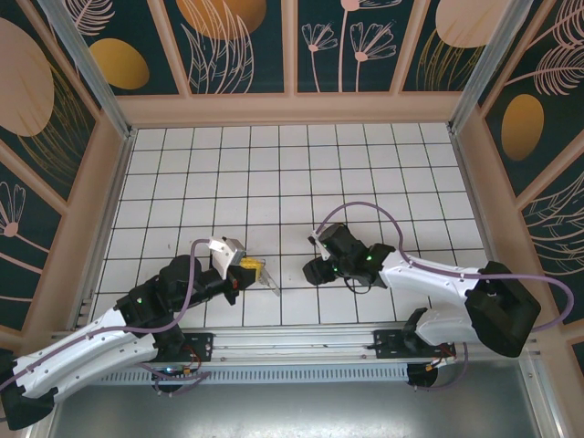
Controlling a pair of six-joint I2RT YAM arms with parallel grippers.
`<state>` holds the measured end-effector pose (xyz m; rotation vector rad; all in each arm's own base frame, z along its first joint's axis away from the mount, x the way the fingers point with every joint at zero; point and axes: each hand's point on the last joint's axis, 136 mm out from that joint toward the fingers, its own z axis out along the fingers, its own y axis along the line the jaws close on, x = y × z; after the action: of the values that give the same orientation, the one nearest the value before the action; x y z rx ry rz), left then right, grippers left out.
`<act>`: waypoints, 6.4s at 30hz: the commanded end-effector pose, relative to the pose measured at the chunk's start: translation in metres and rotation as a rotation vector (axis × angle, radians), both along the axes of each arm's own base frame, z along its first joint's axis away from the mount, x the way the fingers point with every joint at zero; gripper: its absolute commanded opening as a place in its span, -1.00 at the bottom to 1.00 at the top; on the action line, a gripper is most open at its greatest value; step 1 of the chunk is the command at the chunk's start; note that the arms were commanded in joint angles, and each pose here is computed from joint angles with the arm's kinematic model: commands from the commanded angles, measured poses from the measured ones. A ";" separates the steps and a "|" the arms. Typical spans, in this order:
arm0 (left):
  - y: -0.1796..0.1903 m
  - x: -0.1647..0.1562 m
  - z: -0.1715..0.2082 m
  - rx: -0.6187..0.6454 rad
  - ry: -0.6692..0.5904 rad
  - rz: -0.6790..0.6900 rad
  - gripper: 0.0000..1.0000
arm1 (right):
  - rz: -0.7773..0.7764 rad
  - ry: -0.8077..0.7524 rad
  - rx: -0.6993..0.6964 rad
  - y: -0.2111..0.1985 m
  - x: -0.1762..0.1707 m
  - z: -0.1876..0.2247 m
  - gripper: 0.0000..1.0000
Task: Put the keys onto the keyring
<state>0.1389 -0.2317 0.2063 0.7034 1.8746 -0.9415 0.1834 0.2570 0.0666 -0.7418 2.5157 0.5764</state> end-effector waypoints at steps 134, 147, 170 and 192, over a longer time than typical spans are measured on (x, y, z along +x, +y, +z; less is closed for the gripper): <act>0.011 0.001 0.016 -0.146 0.028 0.072 -1.00 | 0.158 -0.035 -0.496 0.010 -0.006 -0.037 -0.25; 0.013 0.003 0.016 -0.146 0.024 0.086 -1.00 | 0.279 -0.078 -0.625 0.005 -0.011 -0.049 -0.35; 0.012 0.004 0.011 -0.132 0.036 0.092 -1.00 | 0.298 -0.106 -0.667 -0.004 -0.007 -0.051 -0.84; 0.010 0.005 0.008 -0.112 0.036 0.089 -1.00 | 0.150 -0.078 -0.327 0.005 0.015 0.002 -1.00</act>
<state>0.1431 -0.2191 0.2038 0.5372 1.8995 -0.9837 0.1991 0.2579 0.0641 -1.0996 2.5201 0.0853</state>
